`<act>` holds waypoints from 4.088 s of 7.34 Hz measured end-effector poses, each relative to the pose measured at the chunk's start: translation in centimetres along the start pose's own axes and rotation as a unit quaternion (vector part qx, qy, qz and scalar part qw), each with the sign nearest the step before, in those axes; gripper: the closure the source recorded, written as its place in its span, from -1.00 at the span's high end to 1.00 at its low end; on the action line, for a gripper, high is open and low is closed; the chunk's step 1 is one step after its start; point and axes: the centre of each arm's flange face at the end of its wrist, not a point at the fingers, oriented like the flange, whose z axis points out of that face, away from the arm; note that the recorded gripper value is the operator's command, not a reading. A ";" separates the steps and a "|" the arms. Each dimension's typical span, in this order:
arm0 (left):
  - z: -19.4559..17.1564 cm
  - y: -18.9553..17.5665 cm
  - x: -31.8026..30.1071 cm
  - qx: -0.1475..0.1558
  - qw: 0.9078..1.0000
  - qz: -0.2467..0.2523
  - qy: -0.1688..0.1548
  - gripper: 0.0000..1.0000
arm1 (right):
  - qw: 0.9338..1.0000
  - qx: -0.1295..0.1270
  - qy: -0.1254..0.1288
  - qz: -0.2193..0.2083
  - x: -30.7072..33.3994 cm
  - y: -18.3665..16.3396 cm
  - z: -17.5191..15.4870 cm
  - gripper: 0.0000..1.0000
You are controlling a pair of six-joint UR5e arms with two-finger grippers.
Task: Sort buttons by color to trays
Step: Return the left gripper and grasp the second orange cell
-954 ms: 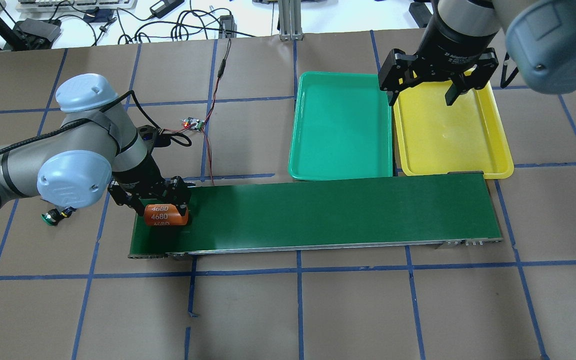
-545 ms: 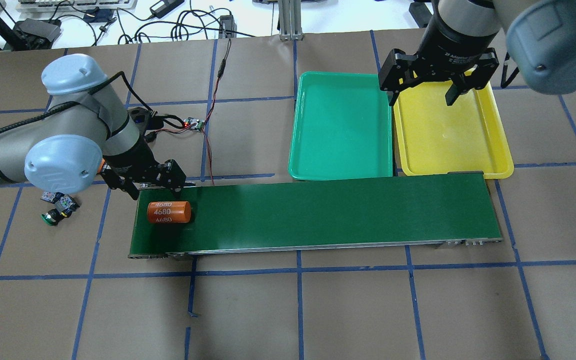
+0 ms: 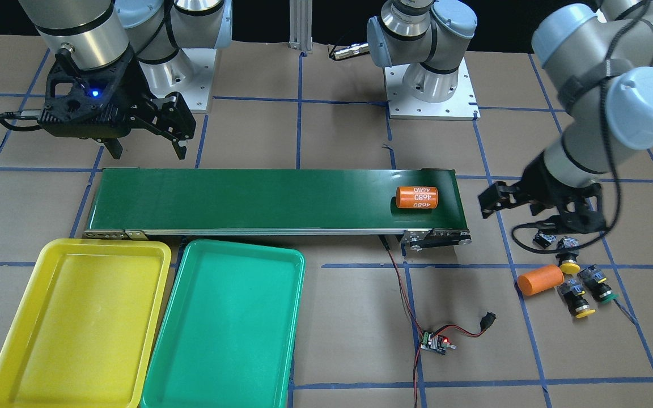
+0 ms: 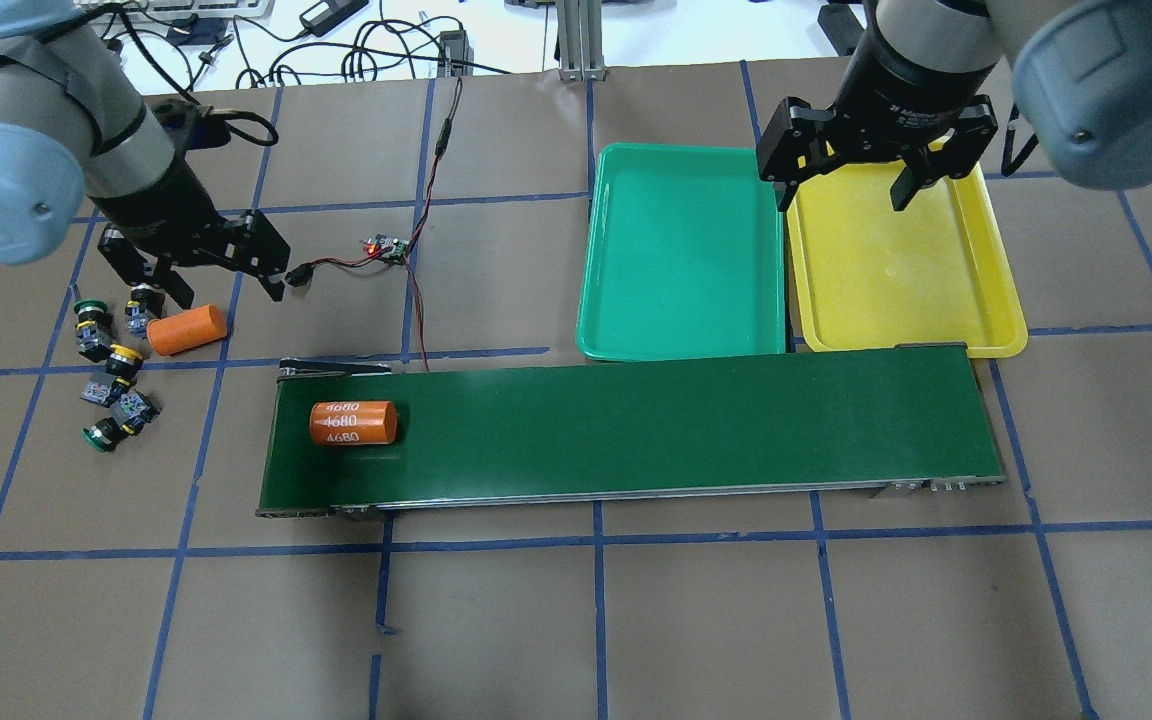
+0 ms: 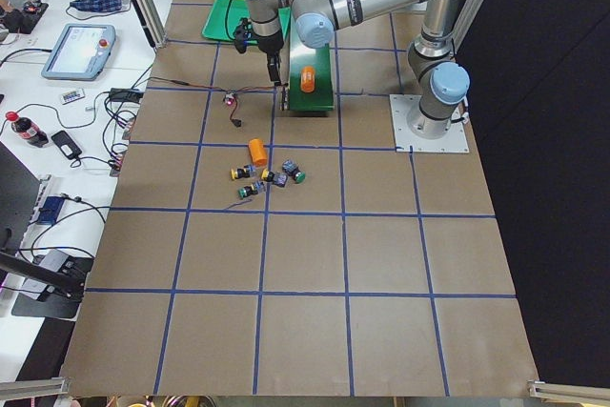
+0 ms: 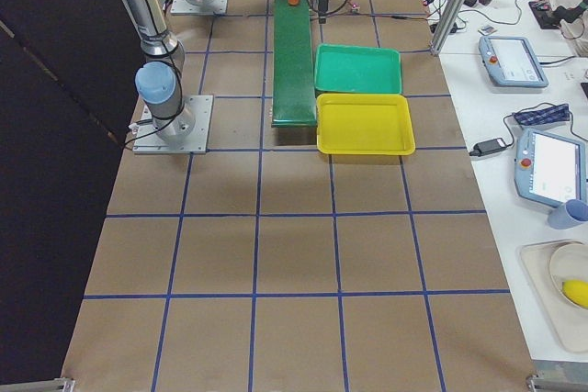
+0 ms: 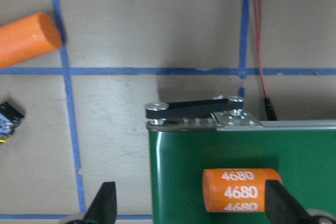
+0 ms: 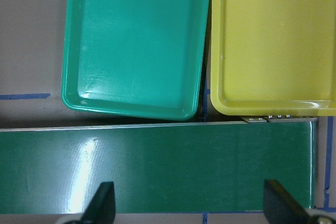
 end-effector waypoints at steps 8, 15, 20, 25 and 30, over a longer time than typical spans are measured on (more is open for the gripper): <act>13.6 -9.6 -11.8 0.050 0.995 -0.086 -0.011 1.00 | 1.000 0.000 0.000 0.000 0.0 0.0 0.0 1.00; 15.3 -8.8 -12.7 0.028 0.992 -0.119 -0.007 1.00 | 1.000 0.000 0.000 -0.001 0.0 0.1 -0.1 1.00; 15.7 -8.9 -12.8 0.026 0.992 -0.123 0.001 1.00 | 1.000 -0.001 0.000 -0.001 0.0 0.0 0.0 1.00; 16.8 -8.3 -12.5 0.013 0.993 -0.120 0.005 1.00 | 1.000 0.000 0.000 -0.001 0.0 0.0 -0.1 1.00; 17.8 -7.6 -12.3 -0.002 0.993 -0.114 0.006 -1.00 | 1.000 0.000 0.001 0.000 0.1 0.0 0.0 1.00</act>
